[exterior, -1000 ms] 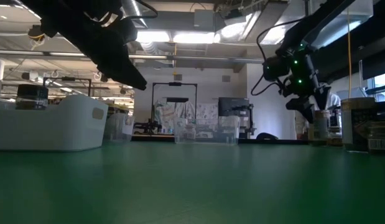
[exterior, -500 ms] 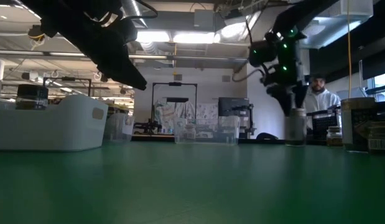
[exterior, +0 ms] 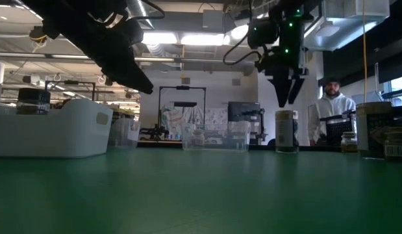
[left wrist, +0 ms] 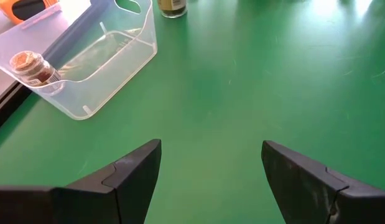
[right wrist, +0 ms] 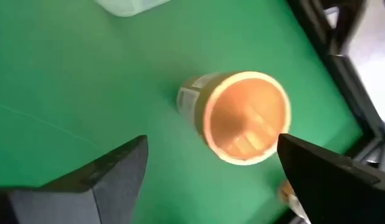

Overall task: Sort spices by type
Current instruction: Put the gold seasoning bottle into the bottom white bin

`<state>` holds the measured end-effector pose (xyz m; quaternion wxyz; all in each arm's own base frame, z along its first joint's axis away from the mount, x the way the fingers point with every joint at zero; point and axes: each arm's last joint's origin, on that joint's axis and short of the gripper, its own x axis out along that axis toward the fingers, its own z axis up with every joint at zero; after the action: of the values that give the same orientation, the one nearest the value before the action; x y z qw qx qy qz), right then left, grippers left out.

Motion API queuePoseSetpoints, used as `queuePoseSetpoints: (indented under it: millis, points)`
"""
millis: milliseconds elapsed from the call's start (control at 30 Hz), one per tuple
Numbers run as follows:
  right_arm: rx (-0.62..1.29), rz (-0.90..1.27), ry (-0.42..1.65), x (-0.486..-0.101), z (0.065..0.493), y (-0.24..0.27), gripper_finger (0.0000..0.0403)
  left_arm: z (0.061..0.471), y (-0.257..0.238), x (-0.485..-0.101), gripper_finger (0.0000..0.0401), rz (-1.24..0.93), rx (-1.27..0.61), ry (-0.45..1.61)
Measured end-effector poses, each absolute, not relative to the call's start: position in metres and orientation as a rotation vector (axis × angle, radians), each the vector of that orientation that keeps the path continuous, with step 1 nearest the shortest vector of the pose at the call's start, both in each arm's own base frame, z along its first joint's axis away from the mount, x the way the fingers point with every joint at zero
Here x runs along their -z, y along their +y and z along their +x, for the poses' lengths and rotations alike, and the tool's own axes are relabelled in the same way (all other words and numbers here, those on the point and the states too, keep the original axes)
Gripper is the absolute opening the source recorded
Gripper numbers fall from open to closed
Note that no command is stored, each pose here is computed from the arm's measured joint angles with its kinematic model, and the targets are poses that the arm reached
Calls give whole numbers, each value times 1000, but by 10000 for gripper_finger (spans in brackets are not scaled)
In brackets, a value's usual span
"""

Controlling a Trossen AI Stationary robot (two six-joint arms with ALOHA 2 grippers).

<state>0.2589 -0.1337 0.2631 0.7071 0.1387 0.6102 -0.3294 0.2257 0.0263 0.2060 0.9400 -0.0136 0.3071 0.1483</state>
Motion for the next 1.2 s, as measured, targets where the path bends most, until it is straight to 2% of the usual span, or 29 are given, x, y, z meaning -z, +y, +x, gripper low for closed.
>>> queuePoseSetpoints:
  millis: [233,600,867,967,1133,1200]
  points:
    - [755,273,1369,-268,255,-140,353,226,26,-206,276,-33,-305,622]
    - [709,385,1314,-241,242,-166,353,226,26,-206,276,-39,-306,619]
    - [644,379,1297,-224,242,-164,352,226,26,-207,276,-34,-305,620]
    - [641,381,1296,-220,242,-163,335,226,26,-206,276,-27,-303,621]
    - [629,376,1285,-220,243,-163,276,226,26,-207,276,-27,-302,621]
    - [607,375,1278,-220,244,-163,275,226,26,-207,276,-27,-302,620]
